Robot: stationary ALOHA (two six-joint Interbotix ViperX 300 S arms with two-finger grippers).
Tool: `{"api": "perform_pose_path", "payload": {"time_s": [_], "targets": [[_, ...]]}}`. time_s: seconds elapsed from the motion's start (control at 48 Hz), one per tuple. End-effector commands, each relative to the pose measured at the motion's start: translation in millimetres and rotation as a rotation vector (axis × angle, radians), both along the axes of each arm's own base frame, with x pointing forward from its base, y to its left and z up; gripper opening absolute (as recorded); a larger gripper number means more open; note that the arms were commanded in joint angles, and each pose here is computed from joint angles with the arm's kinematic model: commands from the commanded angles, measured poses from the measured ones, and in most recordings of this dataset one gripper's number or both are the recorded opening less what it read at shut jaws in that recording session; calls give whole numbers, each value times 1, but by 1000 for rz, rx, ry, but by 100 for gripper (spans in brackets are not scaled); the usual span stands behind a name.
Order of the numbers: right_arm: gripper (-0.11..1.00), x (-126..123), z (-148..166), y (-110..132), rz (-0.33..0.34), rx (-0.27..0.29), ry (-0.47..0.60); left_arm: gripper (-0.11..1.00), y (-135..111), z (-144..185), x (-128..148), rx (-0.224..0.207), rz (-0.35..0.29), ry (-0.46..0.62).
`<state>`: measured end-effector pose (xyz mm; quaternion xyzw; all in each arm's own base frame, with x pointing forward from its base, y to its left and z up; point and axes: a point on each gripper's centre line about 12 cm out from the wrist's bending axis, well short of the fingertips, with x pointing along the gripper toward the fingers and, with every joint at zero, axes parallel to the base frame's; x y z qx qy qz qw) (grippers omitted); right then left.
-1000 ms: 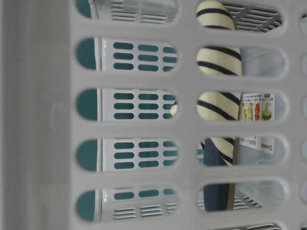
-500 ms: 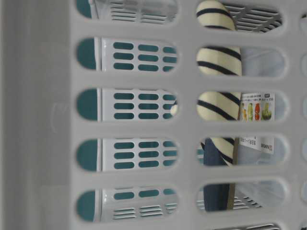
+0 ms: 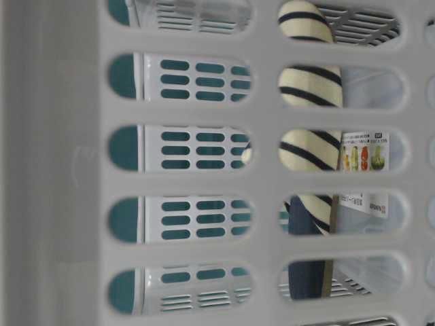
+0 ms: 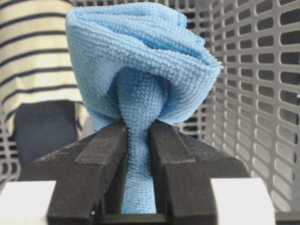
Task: Pick up the blue cloth from the shopping basket with the left arm.
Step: 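Lift the pinched blue cloth upward out of the basket with the left gripper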
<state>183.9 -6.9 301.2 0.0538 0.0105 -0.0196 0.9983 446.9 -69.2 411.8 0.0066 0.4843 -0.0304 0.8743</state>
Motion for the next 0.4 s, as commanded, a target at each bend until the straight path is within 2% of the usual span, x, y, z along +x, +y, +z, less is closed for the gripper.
{"api": "perform_pose_path", "payload": {"time_s": [0.0,0.375], "targets": [[76,1,3,-1,-3,3,-11,13,2,17,-4,-4,1,-44],[76,1,2,-1,-3,1,-9,13,1,17,-4,-4,0,-44]]}}
